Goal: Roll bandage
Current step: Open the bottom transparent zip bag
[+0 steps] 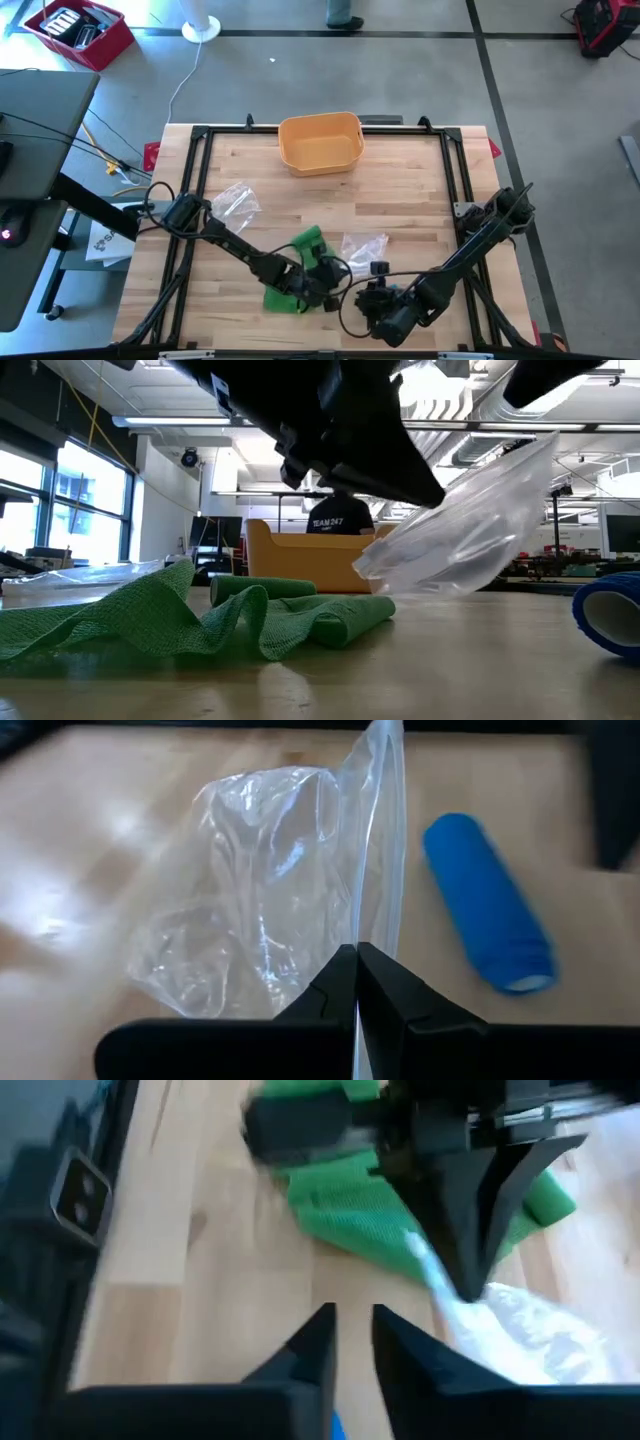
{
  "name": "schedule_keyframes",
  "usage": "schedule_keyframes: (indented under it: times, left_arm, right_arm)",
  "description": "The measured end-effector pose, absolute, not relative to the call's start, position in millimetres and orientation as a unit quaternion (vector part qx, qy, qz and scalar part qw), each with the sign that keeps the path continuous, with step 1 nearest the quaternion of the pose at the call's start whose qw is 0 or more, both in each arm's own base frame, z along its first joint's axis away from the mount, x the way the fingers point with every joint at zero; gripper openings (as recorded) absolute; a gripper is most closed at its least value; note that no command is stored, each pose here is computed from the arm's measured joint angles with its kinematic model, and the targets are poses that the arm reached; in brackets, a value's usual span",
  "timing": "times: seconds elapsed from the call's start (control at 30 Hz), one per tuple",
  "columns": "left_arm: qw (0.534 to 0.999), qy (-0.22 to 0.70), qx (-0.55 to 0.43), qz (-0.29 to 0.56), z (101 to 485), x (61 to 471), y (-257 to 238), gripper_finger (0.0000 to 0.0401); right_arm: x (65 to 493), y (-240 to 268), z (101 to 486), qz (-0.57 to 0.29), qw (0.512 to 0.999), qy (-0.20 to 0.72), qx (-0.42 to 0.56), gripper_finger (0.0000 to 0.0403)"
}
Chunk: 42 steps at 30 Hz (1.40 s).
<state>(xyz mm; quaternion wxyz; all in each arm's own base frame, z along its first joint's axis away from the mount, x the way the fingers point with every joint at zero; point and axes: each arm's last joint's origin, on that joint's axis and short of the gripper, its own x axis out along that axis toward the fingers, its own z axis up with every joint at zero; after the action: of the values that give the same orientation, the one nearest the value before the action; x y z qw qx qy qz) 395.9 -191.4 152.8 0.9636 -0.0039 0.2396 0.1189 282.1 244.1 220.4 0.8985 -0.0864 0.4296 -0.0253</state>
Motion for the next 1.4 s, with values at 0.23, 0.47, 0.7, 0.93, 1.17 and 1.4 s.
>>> schedule_keyframes:
  times: [0.23,0.47,0.7,0.93,1.17,1.4]
  left_arm:
    - [0.968,0.234,-0.061,0.069,156,398,-197,0.0000]
    - [0.972,0.211,-0.088,0.050,161,401,-199,0.0000]
    - [0.976,0.183,-0.114,0.012,179,401,-201,0.0000]
    - [0.976,0.192,-0.089,0.040,183,397,-198,0.0000]
    - [0.978,0.167,-0.061,0.110,186,397,-193,0.0000]
    - [0.985,0.153,-0.023,0.082,195,394,-200,0.0015]
  right_arm:
    - [279,238,217,0.042,0.859,0.468,-0.202,0.0171]
    - [279,229,205,0.043,0.822,0.519,-0.230,0.0162]
    - [280,229,191,0.017,0.807,0.529,-0.262,0.0082]
    - [280,237,196,-0.008,0.828,0.517,-0.216,0.0009]
    - [282,242,199,0.009,0.836,0.532,-0.137,0.0001]
    - [284,239,199,-0.004,0.839,0.527,-0.137,0.0000]
